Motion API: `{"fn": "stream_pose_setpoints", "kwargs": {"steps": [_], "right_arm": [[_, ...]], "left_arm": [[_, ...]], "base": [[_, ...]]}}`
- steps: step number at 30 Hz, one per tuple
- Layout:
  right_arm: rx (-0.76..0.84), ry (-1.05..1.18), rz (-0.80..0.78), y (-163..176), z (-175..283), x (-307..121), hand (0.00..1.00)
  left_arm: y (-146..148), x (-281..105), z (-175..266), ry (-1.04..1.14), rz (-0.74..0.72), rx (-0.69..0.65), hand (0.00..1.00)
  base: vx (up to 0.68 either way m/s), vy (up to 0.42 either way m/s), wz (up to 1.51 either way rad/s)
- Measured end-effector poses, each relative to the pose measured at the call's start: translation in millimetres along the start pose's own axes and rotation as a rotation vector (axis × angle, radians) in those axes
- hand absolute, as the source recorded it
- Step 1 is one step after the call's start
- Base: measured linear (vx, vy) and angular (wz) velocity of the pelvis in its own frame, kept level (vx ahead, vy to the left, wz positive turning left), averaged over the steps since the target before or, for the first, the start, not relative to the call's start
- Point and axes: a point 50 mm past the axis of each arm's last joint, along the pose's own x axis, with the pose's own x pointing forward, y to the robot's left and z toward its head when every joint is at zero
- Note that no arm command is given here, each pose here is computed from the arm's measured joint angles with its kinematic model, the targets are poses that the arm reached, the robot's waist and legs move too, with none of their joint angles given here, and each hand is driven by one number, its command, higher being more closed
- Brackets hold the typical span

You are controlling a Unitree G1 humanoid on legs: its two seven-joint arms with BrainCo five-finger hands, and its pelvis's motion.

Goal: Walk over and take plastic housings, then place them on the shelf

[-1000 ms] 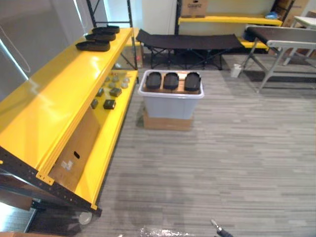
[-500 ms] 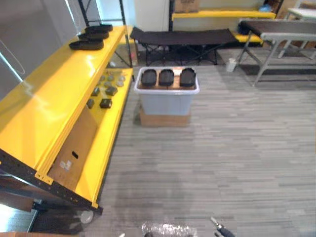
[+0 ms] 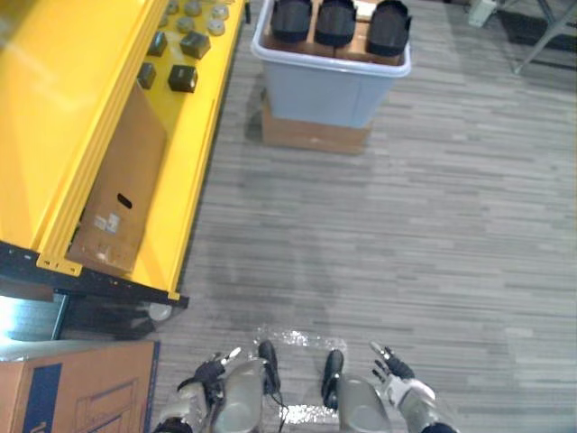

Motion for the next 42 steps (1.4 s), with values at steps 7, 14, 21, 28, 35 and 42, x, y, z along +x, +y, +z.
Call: {"fn": "stream_pose_setpoints", "kwargs": {"steps": [7,14,21,28,35,42], "right_arm": [[0.002,0.022,0.001,-1,-7,-2,0.0],[0.008,0.074,-0.032,-9,-24,-6,0.0],[0.006,0.141,-0.087,-26,-49,-19,0.0],[-0.033,0.184,-0.115,-33,-55,-22,0.0],[0.048,0.219,-0.19,-45,-65,-28,0.0],[0.223,0.314,-0.298,-68,-97,-51,0.0]], "left_arm": [[-2,1,4,-0.026,0.024,-0.022,0.0],[0,0,0,-0.031,0.06,-0.016,0.0],[14,-7,-28,0.036,0.126,-0.009,0.0],[23,-13,-48,0.085,0.152,-0.015,0.0],[37,-20,-64,0.133,0.196,0.032,0.0],[44,-25,-77,0.19,0.229,-0.016,0.0]], "base": [[-0.02,-0.014,0.05],[0.01,-0.019,0.17],[0.01,0.002,-0.11],[0.0,0.006,-0.14],[0.03,0.046,-0.05],[0.11,-0.017,-0.02]]}}
